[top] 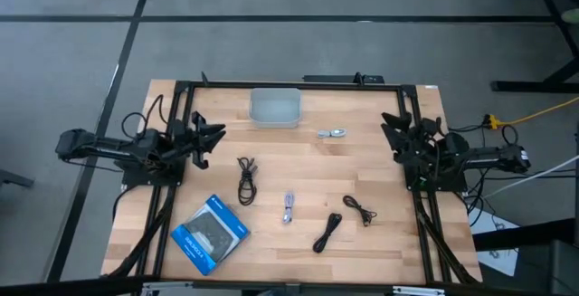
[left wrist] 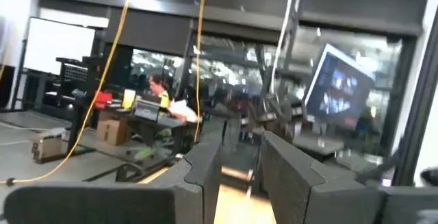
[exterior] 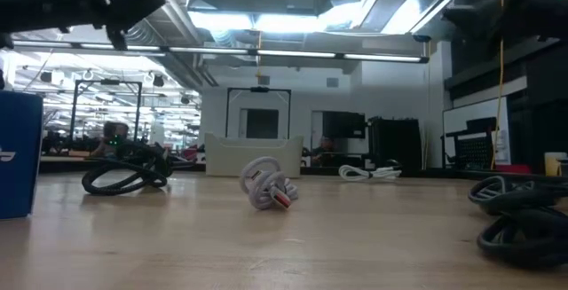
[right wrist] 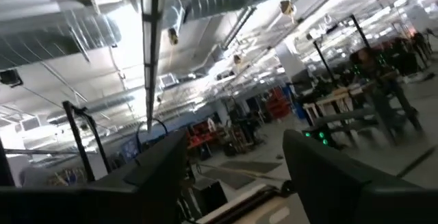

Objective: Pick and place USB-C Cables
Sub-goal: Put the top white charger cable into the white bin

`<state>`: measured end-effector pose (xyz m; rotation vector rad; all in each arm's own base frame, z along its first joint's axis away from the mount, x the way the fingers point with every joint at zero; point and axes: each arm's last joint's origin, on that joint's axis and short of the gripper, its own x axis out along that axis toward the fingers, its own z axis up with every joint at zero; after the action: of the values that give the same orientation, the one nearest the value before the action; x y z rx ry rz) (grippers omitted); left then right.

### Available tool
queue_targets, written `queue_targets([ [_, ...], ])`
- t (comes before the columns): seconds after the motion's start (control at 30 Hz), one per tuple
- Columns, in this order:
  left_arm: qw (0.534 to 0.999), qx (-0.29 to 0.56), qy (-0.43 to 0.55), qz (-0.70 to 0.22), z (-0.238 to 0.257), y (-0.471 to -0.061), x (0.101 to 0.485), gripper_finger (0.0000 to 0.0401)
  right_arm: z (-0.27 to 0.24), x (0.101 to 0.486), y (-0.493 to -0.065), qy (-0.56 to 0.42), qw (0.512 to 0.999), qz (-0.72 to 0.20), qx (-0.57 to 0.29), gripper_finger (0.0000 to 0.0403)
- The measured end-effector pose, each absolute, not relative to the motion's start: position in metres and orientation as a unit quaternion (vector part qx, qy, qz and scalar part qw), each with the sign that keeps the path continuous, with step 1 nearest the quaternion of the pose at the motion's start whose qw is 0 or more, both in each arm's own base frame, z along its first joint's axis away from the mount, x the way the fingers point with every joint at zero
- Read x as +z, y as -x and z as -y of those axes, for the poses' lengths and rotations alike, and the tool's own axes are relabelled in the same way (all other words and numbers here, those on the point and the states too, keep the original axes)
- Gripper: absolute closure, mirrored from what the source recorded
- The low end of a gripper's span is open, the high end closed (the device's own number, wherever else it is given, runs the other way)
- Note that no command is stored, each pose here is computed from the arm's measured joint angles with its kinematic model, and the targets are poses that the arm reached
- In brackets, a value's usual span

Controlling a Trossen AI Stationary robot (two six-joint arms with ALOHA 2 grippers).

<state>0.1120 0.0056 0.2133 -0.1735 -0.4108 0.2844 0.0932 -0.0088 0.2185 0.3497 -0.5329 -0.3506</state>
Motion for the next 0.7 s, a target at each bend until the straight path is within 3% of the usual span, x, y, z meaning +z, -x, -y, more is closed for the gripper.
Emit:
queue_targets([
  [0.2,0.979,0.149,0.046,0.131,-0.004,-0.145,0.234,0.0305,0.010,0.251,-0.113,-0.108,0.961,0.204,-0.153,0.0156],
  [0.47,0.986,0.158,-0.059,0.007,-0.003,-0.175,0.227,0.0305,0.022,0.279,-0.169,-0.056,0.978,-0.058,-0.191,0.0156],
  [0.63,0.983,0.174,-0.058,0.015,-0.004,-0.173,0.230,0.0305,0.025,0.290,-0.219,0.007,0.985,-0.134,-0.108,0.0156],
  [0.7,0.980,0.190,-0.052,0.022,-0.005,-0.171,0.232,0.0305,0.027,0.291,-0.234,0.037,0.976,-0.178,-0.121,0.0156],
])
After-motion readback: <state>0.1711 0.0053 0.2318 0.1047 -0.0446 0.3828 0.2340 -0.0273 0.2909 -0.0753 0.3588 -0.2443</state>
